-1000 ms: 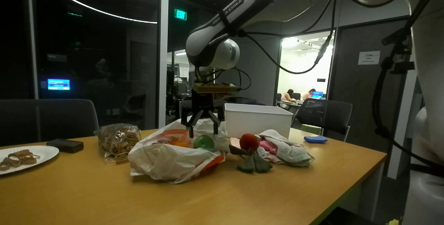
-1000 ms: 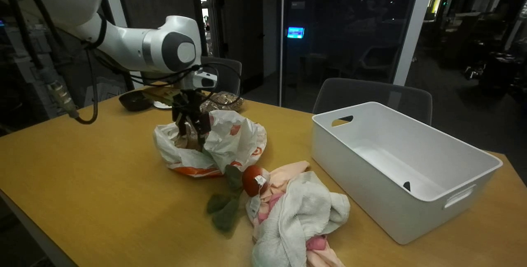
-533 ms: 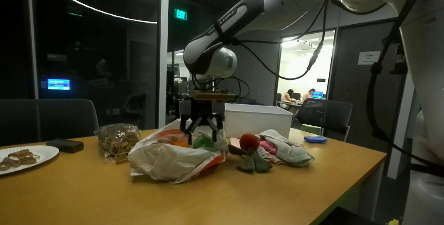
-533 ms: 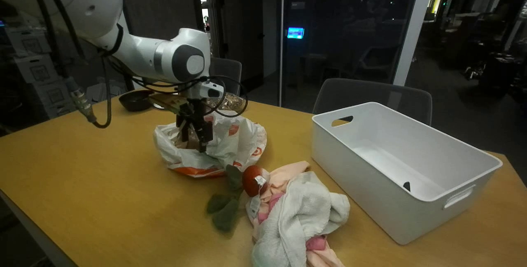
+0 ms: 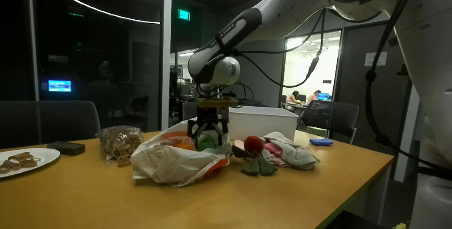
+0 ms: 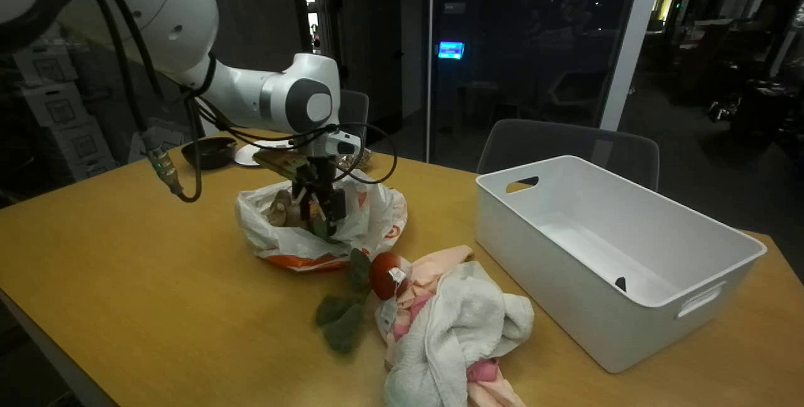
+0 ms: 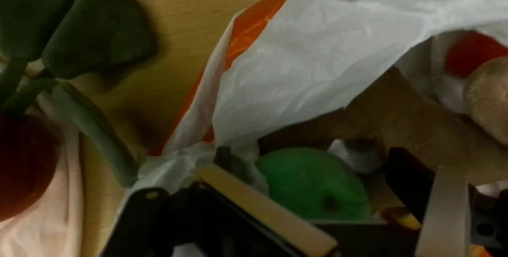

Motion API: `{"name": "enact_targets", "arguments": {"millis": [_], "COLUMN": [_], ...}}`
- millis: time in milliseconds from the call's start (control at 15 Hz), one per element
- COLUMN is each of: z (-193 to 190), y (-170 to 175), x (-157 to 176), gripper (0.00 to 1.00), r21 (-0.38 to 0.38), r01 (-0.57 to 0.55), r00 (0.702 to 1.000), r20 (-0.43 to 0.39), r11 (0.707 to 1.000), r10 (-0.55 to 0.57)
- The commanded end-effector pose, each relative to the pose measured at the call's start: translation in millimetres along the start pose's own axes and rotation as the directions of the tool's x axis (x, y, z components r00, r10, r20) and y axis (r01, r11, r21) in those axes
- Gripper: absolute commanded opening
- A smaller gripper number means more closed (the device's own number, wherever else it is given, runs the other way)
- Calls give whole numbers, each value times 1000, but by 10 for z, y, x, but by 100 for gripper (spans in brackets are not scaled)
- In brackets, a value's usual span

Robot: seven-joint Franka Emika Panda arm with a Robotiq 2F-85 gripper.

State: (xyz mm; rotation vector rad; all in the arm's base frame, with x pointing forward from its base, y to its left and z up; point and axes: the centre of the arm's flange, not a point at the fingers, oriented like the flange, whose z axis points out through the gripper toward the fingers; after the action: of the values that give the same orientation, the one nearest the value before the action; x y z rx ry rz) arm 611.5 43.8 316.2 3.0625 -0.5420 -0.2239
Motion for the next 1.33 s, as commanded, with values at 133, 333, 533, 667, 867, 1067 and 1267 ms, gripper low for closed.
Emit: {"name": "enact_targets", "arguments": {"millis": [133,333,533,667,867,1067,1267], "z": [-33,-76,-190,-266,-474,-665,-773], "y": [142,124,86,79,119,98,-51], "x": [254,201,128,71,-93,-260,-452], "gripper": [100,100,100,100,100,100,100], "r21": [-17,-25,-39,-56,-179,-268,-178], "r01": [-62,-52,-47,-49,-86,-93,87], "r00": [995,996,994,993,980,965,975], "r20": [-73,-80,-97,-106,-193,-261,-187], "r11": [998,998,998,997,980,959,980], "r10": [61,50,43,42,51,21,-120]}}
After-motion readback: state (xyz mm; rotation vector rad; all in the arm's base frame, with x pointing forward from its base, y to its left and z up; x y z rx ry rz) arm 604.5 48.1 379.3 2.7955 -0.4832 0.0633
